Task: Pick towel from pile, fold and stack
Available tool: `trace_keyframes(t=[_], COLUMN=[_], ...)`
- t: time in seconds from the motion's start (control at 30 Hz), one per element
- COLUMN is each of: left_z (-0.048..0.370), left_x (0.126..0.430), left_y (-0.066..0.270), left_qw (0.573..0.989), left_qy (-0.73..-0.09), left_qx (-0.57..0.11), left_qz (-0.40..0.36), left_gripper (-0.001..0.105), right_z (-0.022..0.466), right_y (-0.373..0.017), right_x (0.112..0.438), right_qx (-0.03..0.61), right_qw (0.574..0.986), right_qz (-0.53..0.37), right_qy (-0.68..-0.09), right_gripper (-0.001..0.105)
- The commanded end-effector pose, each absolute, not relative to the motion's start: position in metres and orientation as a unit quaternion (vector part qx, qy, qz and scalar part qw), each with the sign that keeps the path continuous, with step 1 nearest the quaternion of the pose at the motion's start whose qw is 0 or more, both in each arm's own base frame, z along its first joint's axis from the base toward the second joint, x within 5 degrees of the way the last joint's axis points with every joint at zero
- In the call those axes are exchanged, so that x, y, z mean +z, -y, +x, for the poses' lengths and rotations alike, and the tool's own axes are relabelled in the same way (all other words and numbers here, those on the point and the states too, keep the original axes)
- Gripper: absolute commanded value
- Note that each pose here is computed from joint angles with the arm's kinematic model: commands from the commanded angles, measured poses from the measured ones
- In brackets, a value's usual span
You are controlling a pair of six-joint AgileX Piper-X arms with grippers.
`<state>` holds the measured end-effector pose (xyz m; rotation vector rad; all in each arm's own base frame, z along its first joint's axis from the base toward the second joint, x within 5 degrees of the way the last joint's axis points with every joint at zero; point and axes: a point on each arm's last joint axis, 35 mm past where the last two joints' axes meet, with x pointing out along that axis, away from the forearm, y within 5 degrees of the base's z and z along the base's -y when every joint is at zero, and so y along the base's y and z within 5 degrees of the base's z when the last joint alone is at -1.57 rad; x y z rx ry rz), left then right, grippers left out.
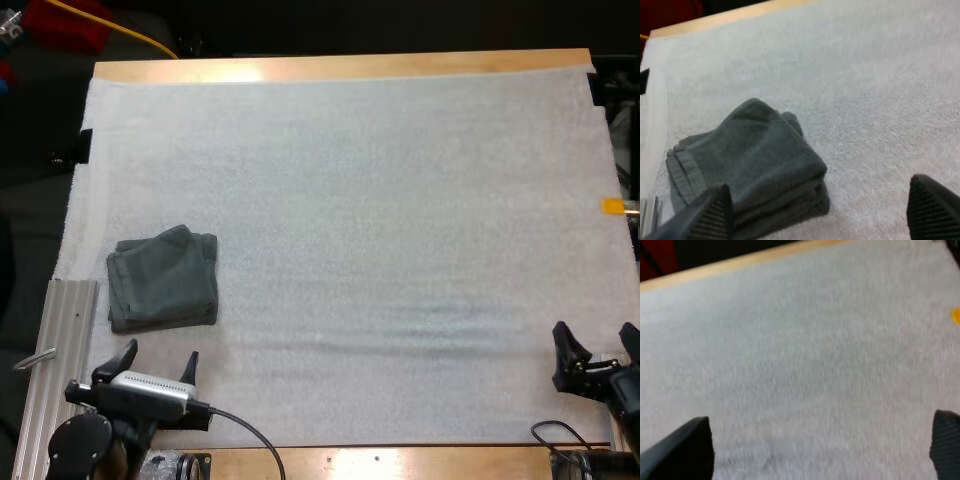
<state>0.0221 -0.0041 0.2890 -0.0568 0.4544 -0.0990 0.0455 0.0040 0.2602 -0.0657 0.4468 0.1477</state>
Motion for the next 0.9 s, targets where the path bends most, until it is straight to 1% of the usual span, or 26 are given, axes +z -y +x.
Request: trace_keyframes(t=[0.0,0.17,0.87], left_z=[0.025,0.025,0.025], left_x=[0.293,0.292,0.292], left_y=[0.004,0.004,0.004], left_qw=[0.975,0.974,0.974], left_qy=[-0.217,-0.218,-0.218], left_qx=[-0.049,-0.049,-0.049], left_qz=[-0.027,-0.028,-0.028], left_gripper=[0.068,0.068,0.068], right_z=[0.047,0.047,0.047], right_y=[-0.004,-0.004,-0.004], right_x=[0.258,0.242,0.242], right_qx=[0.073,0.079,0.08], right_qw=[0.971,0.959,0.959], right_qz=[-0.037,-0.048,-0.051], right_qy=[-0.225,-0.268,-0.267], right_gripper=[0.085,0.085,0.085])
